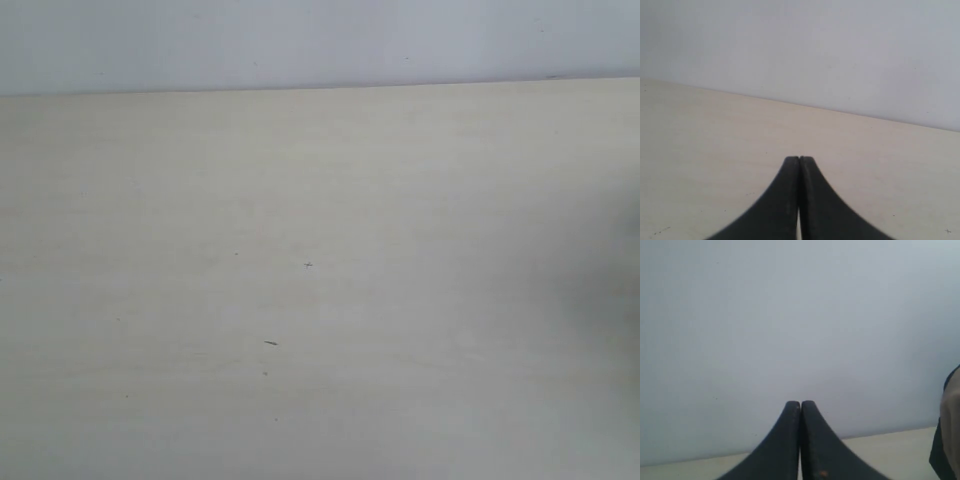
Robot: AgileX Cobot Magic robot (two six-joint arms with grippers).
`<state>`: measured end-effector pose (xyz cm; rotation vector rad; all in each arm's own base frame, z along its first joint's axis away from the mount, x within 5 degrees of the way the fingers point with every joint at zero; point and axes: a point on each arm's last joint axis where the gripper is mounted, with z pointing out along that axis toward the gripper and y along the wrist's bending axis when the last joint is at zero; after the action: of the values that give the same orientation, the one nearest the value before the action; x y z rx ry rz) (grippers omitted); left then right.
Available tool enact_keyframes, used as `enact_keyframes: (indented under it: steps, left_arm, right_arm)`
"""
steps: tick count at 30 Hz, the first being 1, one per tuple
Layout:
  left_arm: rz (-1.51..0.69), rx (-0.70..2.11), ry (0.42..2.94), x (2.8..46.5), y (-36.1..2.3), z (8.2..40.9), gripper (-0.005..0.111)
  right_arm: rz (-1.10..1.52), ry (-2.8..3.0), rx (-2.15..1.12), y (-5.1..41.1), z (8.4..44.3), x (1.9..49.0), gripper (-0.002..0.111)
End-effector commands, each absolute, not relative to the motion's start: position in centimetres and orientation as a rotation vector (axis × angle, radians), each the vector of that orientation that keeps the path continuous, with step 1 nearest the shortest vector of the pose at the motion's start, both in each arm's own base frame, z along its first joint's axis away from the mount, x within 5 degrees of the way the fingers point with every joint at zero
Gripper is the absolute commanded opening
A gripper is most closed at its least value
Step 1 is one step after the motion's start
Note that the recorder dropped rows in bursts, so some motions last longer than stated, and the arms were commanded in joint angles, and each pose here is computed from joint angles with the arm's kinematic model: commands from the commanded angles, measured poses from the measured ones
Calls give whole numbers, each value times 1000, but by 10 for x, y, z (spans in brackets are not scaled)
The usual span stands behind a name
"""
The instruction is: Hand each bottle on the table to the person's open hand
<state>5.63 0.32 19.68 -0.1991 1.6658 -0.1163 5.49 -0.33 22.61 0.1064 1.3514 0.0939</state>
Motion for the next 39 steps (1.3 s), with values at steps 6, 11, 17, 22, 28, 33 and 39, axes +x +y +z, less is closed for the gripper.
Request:
enact_keyframes:
  steps: [6, 11, 17, 22, 28, 33, 39]
  left_arm:
    - [-120, -204, 1663, 56, 3, 196, 0]
    - [-120, -204, 1663, 56, 3, 196, 0]
    - [-120, -204, 1663, 56, 3, 196, 0]
    - [-120, -204, 1663, 56, 3, 196, 0]
    - [-120, -204, 1663, 56, 3, 196, 0]
    - [-120, -204, 1663, 56, 3, 196, 0]
    - [-120, -204, 1663, 56, 3, 196, 0]
  right_arm:
    - [19, 1421, 27, -1, 219, 55, 0]
    - [25, 1435, 19, -1, 218, 56, 0]
    - [38, 1472, 8, 1, 214, 56, 0]
    - [41, 1539, -28, 3, 208, 56, 0]
    - [76, 1621, 73, 0, 201, 56, 0]
    - [-17, 1623, 62, -3, 200, 56, 0]
    - [1, 1608, 105, -4, 202, 56, 0]
